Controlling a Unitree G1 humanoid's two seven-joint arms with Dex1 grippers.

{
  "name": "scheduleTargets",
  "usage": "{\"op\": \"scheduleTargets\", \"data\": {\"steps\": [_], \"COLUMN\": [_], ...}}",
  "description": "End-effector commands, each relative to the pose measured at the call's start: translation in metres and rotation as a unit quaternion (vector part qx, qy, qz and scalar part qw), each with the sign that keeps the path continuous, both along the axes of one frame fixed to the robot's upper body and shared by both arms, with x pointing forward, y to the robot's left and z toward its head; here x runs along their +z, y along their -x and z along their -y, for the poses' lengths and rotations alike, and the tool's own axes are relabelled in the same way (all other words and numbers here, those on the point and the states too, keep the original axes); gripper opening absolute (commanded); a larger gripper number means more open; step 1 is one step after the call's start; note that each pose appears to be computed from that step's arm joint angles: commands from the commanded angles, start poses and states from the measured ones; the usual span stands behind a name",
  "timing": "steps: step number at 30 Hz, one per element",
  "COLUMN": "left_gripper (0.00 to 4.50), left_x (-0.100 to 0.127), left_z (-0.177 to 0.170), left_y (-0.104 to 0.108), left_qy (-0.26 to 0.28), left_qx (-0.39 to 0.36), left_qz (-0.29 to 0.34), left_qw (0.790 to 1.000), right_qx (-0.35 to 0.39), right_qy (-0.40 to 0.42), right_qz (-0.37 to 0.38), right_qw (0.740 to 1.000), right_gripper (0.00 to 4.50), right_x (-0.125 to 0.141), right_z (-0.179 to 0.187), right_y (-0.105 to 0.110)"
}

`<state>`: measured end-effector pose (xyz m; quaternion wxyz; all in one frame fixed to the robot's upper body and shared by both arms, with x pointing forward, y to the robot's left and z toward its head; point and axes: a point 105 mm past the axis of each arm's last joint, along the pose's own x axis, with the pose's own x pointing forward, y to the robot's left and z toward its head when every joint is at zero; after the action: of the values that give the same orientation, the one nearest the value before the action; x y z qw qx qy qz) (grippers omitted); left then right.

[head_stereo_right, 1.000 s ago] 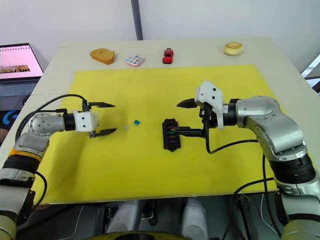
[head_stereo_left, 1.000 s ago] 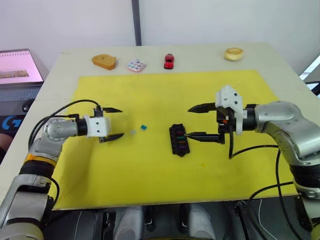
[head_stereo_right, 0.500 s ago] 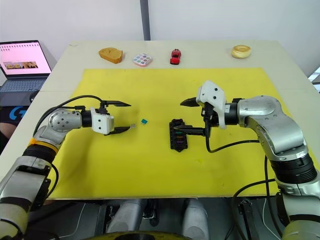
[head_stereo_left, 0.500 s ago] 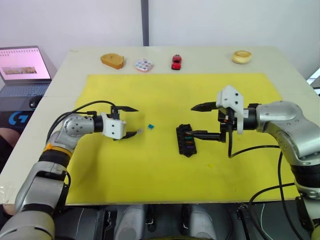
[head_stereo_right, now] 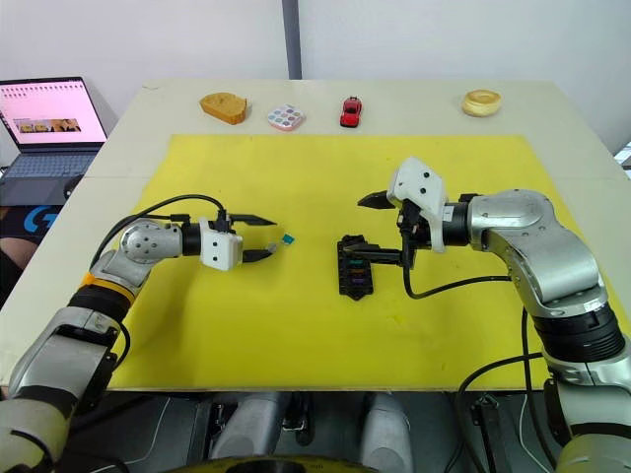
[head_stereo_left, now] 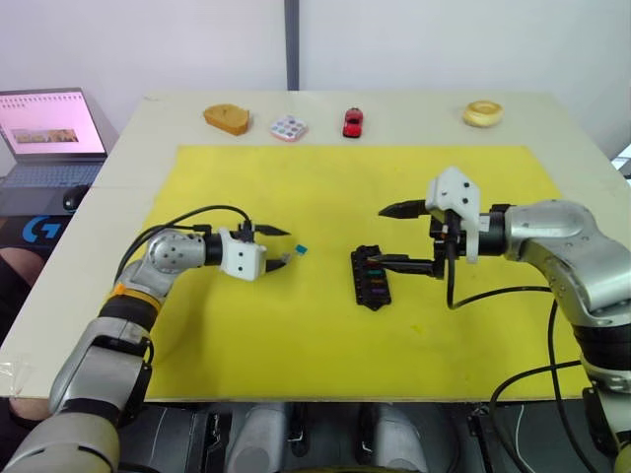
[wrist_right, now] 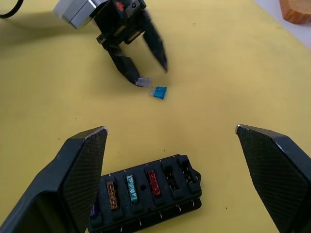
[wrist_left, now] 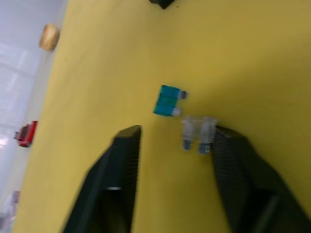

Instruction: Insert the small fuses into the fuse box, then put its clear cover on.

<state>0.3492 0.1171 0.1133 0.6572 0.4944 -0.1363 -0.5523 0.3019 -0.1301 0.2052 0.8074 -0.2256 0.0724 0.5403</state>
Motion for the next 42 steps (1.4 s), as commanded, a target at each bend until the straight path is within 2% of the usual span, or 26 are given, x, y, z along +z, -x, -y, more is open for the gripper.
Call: {"op": "scheduleTargets", "data": {"steps": [1,2,8,9,11,13,15,16,17,20,22,27,37,40,42], "left_gripper": [0.50,0.04,0.04,0.04,0.04,0.04,0.04,0.04,0.04,0.04,0.04,0.04,0.04,0.00,0.00], "left_x": [-0.018,-0.019,-0.009,-0.005,0.012,0.040,0.068,0.083,0.102,0.132,0.141,0.148,0.172,0.177,0.178], "left_z": [0.007,0.007,0.001,-0.001,-0.006,-0.013,-0.017,-0.018,-0.019,-0.019,-0.019,-0.015,-0.011,-0.008,-0.007], "left_y": [0.006,0.006,0.006,0.005,0.003,0.005,0.018,0.025,0.033,0.052,0.060,0.067,0.078,0.080,0.080], "left_qy": [-0.013,-0.011,0.029,0.043,0.107,0.190,0.251,0.280,0.314,0.360,0.378,0.400,0.451,0.458,0.457], "left_qx": [-0.010,-0.006,0.025,0.033,0.068,0.093,0.088,0.080,0.064,0.033,0.017,0.006,-0.044,-0.054,-0.054], "left_qz": [-0.034,-0.037,-0.038,-0.044,-0.085,-0.169,-0.267,-0.306,-0.357,-0.441,-0.472,-0.493,-0.497,-0.494,-0.494], "left_qw": [0.999,0.999,0.999,0.998,0.988,0.963,0.926,0.906,0.877,0.822,0.796,0.772,0.740,0.737,0.738], "right_qx": [-0.002,-0.002,-0.007,-0.009,-0.016,-0.023,-0.018,-0.012,0.006,0.052,0.078,0.090,0.141,0.147,0.150], "right_qy": [-0.006,-0.007,-0.014,-0.020,-0.039,-0.067,-0.098,-0.112,-0.136,-0.162,-0.168,-0.156,-0.237,-0.251,-0.252], "right_qz": [0.024,0.025,0.019,0.015,0.002,-0.023,-0.053,-0.072,-0.093,-0.134,-0.146,-0.137,-0.235,-0.252,-0.258], "right_qw": [1.000,1.000,1.000,1.000,0.999,0.997,0.994,0.991,0.986,0.976,0.972,0.974,0.932,0.923,0.921], "right_gripper": [4.50,4.50,4.50,4.50,4.50,4.50,4.50,4.50,4.50,4.50,4.50,4.50,4.50,3.58,2.67], "right_x": [0.012,0.013,0.014,0.015,0.020,0.031,0.045,0.053,0.066,0.089,0.102,0.108,0.121,0.124,0.124], "right_z": [0.000,-0.001,0.000,0.000,0.001,0.000,-0.004,-0.006,-0.011,-0.022,-0.033,-0.057,-0.079,-0.080,-0.082], "right_y": [-0.002,-0.002,-0.003,-0.003,-0.003,-0.003,-0.002,-0.001,0.001,0.009,0.012,0.006,0.015,0.018,0.020]}}
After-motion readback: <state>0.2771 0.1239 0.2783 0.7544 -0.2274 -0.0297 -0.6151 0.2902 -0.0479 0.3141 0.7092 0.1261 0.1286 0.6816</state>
